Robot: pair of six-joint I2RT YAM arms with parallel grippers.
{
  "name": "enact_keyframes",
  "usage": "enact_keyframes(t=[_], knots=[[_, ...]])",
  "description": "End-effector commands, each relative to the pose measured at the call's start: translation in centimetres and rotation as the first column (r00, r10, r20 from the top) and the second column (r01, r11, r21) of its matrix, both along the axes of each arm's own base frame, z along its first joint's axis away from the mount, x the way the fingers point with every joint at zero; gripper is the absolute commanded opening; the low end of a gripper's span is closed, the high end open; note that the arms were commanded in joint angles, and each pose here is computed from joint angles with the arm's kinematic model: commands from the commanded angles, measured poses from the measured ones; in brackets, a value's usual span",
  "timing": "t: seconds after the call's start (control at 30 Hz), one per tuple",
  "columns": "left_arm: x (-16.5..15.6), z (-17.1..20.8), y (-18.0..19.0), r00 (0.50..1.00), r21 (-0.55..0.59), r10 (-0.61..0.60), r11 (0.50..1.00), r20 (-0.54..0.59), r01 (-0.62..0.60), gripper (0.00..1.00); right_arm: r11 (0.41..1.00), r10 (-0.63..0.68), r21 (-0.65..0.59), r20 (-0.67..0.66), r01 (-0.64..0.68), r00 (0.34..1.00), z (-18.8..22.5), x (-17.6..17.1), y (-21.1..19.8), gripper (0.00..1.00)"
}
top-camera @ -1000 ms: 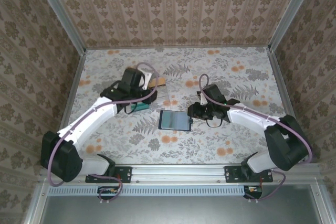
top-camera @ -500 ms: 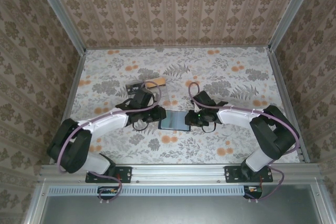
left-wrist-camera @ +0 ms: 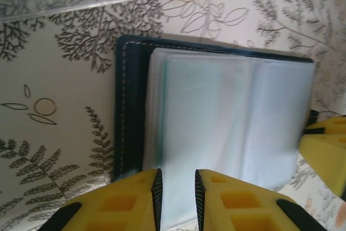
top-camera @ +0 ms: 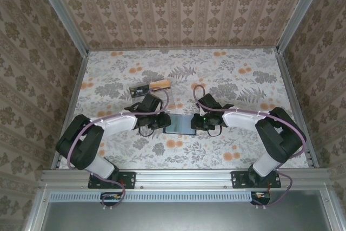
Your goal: Take the credit cards out of the card holder
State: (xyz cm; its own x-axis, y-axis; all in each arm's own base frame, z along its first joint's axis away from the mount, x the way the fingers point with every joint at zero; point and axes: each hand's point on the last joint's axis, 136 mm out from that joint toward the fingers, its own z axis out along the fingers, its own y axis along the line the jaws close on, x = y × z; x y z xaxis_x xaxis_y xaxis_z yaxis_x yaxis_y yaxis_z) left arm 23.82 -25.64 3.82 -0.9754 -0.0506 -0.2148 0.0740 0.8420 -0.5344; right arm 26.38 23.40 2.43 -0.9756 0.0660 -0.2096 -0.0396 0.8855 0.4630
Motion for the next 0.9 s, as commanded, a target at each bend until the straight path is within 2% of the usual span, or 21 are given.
enact_keyframes(t=[0.0,0.27,0.57,0.87], knots=[[-0.4,-0.9,-0.1,1.000,0.024,-0.018,1.000,-0.023,0.018,0.25,0.999,-0.011,-0.042,-0.017,0.010,1.000,-0.5,0.1,-0.3,0.22],[-0.5,-0.7,-1.7,0.998,-0.024,-0.065,0.998,-0.021,0.065,0.25,0.999,-0.009,-0.042,-0.021,0.008,1.000,-0.6,0.1,-0.3,0.22],[-0.4,1.4,-3.4,0.993,-0.094,-0.115,0.989,0.015,0.116,0.36,0.999,-0.010,-0.037,-0.031,0.009,0.999,-0.9,0.0,-0.1,0.22],[-0.6,2.7,-5.6,0.985,-0.165,-0.172,0.971,0.030,0.175,0.37,0.999,-0.012,-0.036,-0.031,0.011,0.999,-0.9,0.0,-0.1,0.23]])
